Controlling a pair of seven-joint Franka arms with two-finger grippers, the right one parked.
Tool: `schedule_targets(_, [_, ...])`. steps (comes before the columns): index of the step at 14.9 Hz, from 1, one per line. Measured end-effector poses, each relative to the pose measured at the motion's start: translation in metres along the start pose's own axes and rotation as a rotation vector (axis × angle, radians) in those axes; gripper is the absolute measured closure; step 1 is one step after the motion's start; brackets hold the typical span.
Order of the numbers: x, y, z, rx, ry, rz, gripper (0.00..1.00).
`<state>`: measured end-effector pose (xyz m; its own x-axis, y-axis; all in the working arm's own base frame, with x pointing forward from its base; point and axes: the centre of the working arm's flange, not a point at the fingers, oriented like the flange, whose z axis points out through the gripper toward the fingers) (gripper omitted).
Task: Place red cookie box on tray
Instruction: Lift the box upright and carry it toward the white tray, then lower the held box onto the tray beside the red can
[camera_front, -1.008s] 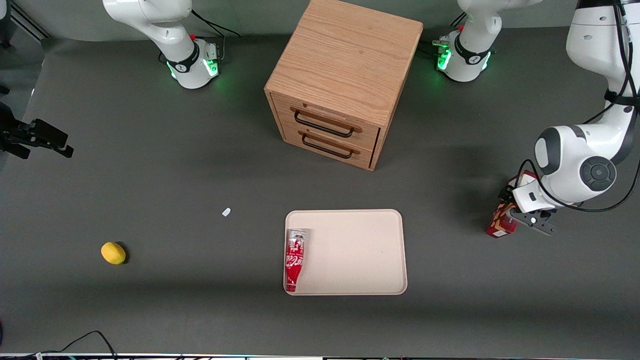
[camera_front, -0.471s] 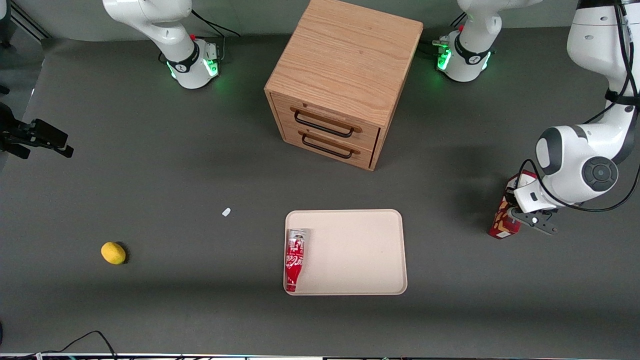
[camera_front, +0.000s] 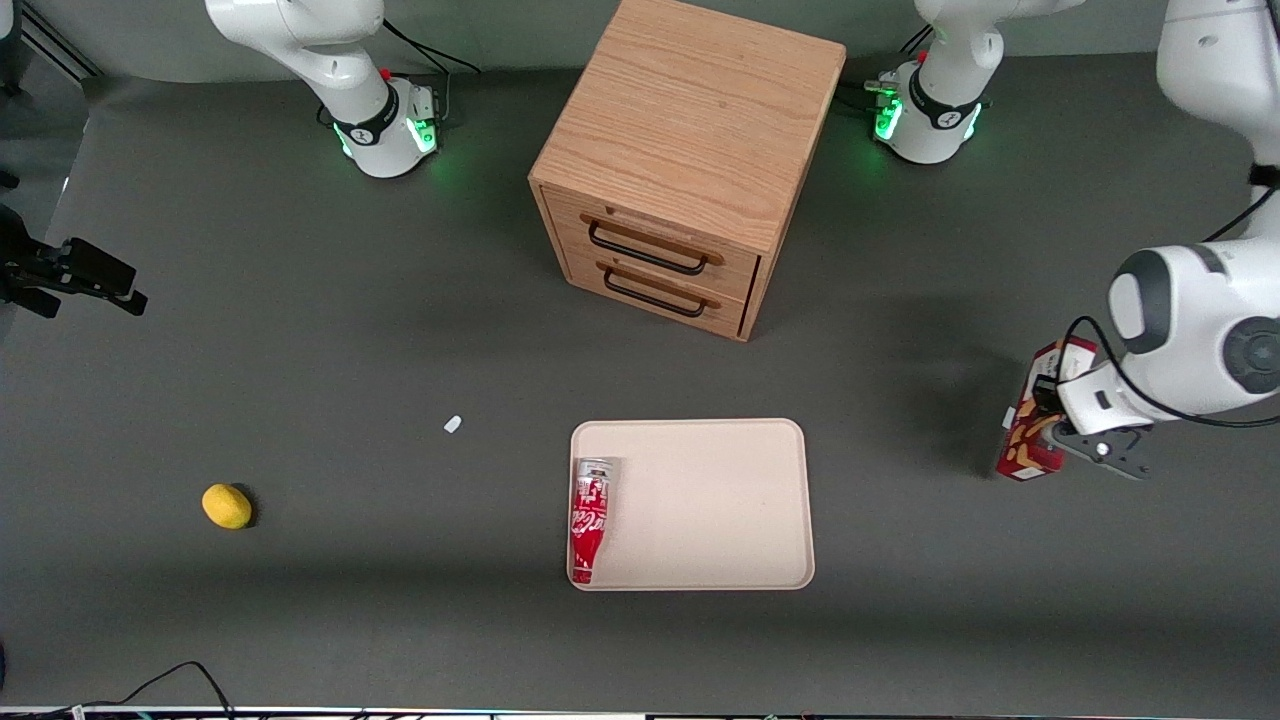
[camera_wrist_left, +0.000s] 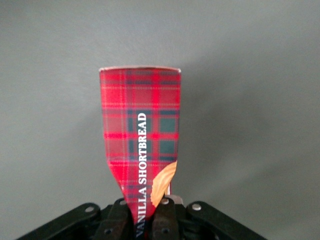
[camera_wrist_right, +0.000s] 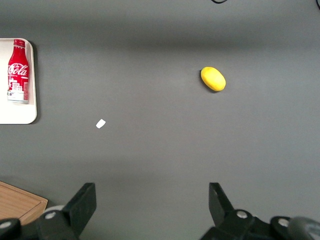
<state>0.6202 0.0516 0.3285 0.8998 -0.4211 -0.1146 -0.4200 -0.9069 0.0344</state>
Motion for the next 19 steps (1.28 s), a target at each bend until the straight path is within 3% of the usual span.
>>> schedule_targets(4, [0.027,0.042,-0.105,-0.001,0.01,-0.124,0.87])
schedule_targets(8, [0.058,0.108,-0.149,-0.013,0.022,-0.266,0.87])
schedule_targets(14, [0.115,0.186,-0.142,-0.059,0.036,-0.433,0.87])
schedule_targets(19, [0.169,0.238,-0.098,-0.085,0.034,-0.512,0.87])
